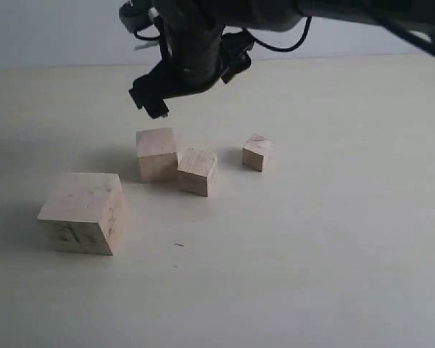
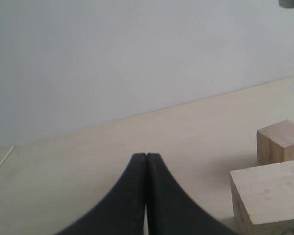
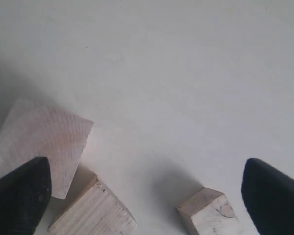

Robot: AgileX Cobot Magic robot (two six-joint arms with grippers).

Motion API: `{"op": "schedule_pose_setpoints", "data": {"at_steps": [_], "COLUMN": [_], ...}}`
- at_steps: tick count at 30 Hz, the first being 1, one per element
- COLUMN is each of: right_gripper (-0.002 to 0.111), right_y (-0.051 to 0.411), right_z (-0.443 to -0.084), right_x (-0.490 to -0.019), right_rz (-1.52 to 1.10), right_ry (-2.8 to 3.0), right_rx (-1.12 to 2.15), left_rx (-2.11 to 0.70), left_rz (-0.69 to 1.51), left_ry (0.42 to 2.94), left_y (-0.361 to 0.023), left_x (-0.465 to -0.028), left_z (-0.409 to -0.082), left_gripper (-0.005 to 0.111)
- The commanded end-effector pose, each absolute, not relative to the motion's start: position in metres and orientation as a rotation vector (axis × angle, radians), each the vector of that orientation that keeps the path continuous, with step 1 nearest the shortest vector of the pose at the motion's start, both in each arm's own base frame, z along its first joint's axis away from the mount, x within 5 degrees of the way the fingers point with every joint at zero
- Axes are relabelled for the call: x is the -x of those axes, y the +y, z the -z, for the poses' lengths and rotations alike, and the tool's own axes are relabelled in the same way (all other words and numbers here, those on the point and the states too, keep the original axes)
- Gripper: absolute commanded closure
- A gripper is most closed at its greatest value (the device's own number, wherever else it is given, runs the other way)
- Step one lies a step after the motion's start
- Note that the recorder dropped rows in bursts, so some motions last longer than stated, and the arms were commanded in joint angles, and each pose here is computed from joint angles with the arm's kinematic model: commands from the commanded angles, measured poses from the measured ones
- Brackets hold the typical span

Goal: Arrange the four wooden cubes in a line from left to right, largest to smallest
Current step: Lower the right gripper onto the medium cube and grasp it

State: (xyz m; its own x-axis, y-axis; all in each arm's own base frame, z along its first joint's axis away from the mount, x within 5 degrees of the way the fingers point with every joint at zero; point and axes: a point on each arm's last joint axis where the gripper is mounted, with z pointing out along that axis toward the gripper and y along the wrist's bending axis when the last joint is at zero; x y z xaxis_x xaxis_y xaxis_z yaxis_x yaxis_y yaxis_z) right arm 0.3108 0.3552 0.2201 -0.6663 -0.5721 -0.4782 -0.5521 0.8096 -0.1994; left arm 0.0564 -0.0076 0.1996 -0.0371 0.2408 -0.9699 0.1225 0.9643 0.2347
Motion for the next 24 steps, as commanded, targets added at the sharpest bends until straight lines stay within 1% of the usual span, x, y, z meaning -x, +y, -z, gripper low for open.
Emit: {"op": "schedule_pose_setpoints", "data": {"at_steps": [1, 10, 14, 20, 24], "right_gripper": [0.008, 0.008, 0.008, 0.008, 0.008], "right_y": [0.356, 0.346, 0.346, 0.358, 0.367], "right_z": [-0.199, -0.197, -0.196, -0.197, -0.197], "right_x": [-0.317, -0.331, -0.332, -0.329, -0.321], "right_rz": [0.082, 0.071, 0.025, -0.19, -0.292], "right_ry": [2.485, 2.504, 2.536, 2.547, 2.563], "right_rx": [0.816, 0.677, 0.64, 0.58, 0.637], "left_rx": [-0.274, -0.274, -0.274, -0.274, -0.274], "left_rz": [-0.094, -0.094, -0.094, -0.094, -0.094], "left_ry": [1.603, 1.603, 1.603, 1.603, 1.603], "left_y": [-0.007, -0.007, -0.007, -0.007, -0.007], "left_x": [-0.056, -0.056, -0.056, -0.056, -0.056], "left_z": [-0.2, -0.2, -0.2, -0.2, -0.2], "left_gripper": [0.107, 0.107, 0.107, 0.107, 0.107]}}
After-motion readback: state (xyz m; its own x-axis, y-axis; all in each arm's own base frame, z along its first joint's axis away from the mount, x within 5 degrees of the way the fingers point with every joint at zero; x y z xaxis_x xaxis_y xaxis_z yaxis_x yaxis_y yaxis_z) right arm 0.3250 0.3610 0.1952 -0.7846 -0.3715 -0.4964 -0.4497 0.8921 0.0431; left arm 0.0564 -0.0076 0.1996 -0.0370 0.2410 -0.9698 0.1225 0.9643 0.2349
